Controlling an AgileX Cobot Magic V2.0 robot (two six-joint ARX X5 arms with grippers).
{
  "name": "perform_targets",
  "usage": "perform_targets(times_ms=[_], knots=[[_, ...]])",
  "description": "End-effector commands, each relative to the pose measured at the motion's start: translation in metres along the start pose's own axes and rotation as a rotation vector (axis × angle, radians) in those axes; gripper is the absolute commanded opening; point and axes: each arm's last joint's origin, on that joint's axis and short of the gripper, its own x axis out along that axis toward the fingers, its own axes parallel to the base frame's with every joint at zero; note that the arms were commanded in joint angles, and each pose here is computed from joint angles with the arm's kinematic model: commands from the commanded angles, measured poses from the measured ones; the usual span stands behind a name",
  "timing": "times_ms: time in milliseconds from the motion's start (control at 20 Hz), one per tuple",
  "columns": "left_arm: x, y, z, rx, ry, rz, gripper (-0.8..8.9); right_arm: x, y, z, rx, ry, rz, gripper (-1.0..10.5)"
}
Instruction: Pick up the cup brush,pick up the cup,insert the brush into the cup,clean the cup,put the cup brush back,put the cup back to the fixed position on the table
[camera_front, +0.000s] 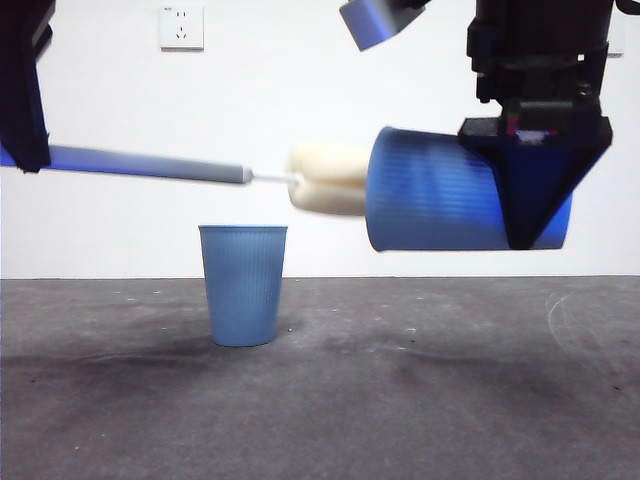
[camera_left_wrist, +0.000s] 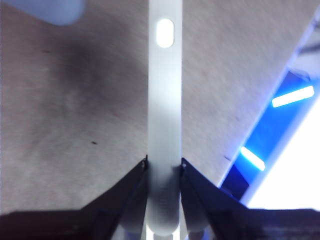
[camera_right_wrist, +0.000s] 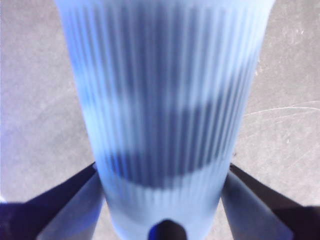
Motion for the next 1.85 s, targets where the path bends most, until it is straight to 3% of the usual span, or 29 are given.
perform_targets(times_ms=[50,300,400,550,650,800,950,1050,1250,1850], knots=[[-0.006,0.000,-0.001,-0.024,-0.051,0.015,-0.09,-0.007,-0.006,-0.002,0.092,-0.048,-0.014,-0.1],[-0.031,-0.003,-0.001,-0.046,-0.270,0.011,-0.09,-0.026,-0.017,-0.005,0.276,-0.193,-0.048,-0.1],[-0.043,-0.001,-0.004,-0.148,-0.347,0.041,-0.09,-0.035,-0.024,-0.006,0.388,-0.274,-0.063,-0.1],[-0.065,0.014,-0.012,-0.411,-0.524,0.124,-0.09,-0.047,-0.038,-0.009,0.560,-0.395,-0.085,-0.1],[-0.072,0.027,-0.019,-0.557,-0.582,0.158,-0.09,-0.055,-0.045,-0.012,0.622,-0.458,-0.101,-0.1],[-0.064,0.048,-0.031,-0.665,-0.554,0.182,-0.09,-0.065,-0.050,-0.017,0.660,-0.523,-0.115,-0.1],[-0.041,0.072,-0.045,-0.820,-0.571,0.123,-0.09,-0.076,-0.056,-0.019,0.712,-0.615,-0.128,-0.1],[-0.021,0.083,-0.053,-0.884,-0.522,0.103,-0.09,-0.081,-0.059,-0.018,0.744,-0.679,-0.115,-0.1],[0.016,0.098,-0.051,-0.925,-0.420,0.070,-0.09,-0.087,-0.064,-0.014,0.777,-0.775,-0.102,-0.1],[0.119,0.117,-0.026,-0.954,-0.157,0.104,-0.09,-0.092,-0.068,-0.011,0.781,-0.833,-0.132,-0.1]])
